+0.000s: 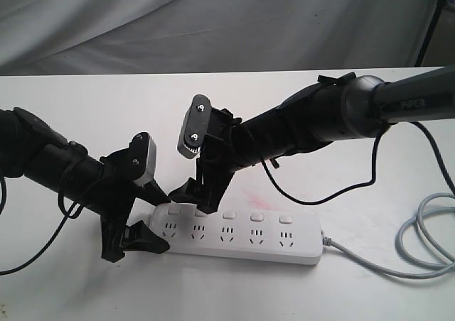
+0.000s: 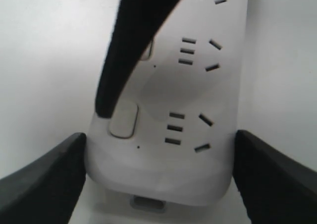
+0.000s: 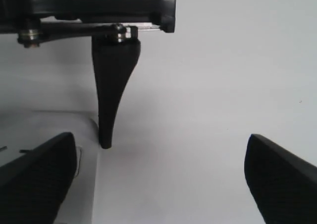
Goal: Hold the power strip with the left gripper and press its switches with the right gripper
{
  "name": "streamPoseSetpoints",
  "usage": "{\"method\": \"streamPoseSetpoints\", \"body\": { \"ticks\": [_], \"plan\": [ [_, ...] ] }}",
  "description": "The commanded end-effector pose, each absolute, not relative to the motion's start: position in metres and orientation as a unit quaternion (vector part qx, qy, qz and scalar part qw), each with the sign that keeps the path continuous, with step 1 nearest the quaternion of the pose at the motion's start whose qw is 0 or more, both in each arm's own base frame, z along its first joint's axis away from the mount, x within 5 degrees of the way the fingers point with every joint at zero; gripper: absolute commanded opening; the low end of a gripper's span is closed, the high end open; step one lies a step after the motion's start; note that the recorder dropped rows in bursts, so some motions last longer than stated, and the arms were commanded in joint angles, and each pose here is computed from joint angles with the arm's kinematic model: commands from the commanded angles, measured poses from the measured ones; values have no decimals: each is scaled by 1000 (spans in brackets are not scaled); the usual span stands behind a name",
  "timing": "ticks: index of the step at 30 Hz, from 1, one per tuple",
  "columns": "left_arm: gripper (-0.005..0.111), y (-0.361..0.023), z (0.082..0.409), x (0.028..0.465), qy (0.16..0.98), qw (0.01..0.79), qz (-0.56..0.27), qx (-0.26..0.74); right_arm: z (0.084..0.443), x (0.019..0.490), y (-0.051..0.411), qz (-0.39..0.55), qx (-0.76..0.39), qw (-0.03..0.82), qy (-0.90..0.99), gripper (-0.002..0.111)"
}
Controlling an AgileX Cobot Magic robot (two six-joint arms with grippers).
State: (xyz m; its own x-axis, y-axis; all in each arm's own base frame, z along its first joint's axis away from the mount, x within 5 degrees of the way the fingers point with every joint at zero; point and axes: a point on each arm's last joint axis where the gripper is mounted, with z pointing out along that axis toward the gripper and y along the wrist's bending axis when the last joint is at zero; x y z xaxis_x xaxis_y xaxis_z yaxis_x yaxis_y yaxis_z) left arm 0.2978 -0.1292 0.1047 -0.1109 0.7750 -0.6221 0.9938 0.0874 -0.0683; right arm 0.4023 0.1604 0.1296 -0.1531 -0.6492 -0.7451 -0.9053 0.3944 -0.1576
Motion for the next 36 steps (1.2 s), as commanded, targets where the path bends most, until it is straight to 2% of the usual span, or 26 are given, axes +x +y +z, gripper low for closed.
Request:
{"method": "streamPoseSetpoints", "body": {
  "ticks": [1, 28, 36],
  "plan": [
    [0, -132, 106, 299, 702, 226, -247, 629, 125, 402, 167, 156, -531, 385, 739, 84],
    [0, -132, 106, 299, 702, 226, -247, 629, 122, 401, 173, 115, -553, 379, 733, 84],
    [0, -132, 106, 299, 702, 226, -247, 629, 106, 402, 171, 104, -562, 361, 737, 84]
  ]
}}
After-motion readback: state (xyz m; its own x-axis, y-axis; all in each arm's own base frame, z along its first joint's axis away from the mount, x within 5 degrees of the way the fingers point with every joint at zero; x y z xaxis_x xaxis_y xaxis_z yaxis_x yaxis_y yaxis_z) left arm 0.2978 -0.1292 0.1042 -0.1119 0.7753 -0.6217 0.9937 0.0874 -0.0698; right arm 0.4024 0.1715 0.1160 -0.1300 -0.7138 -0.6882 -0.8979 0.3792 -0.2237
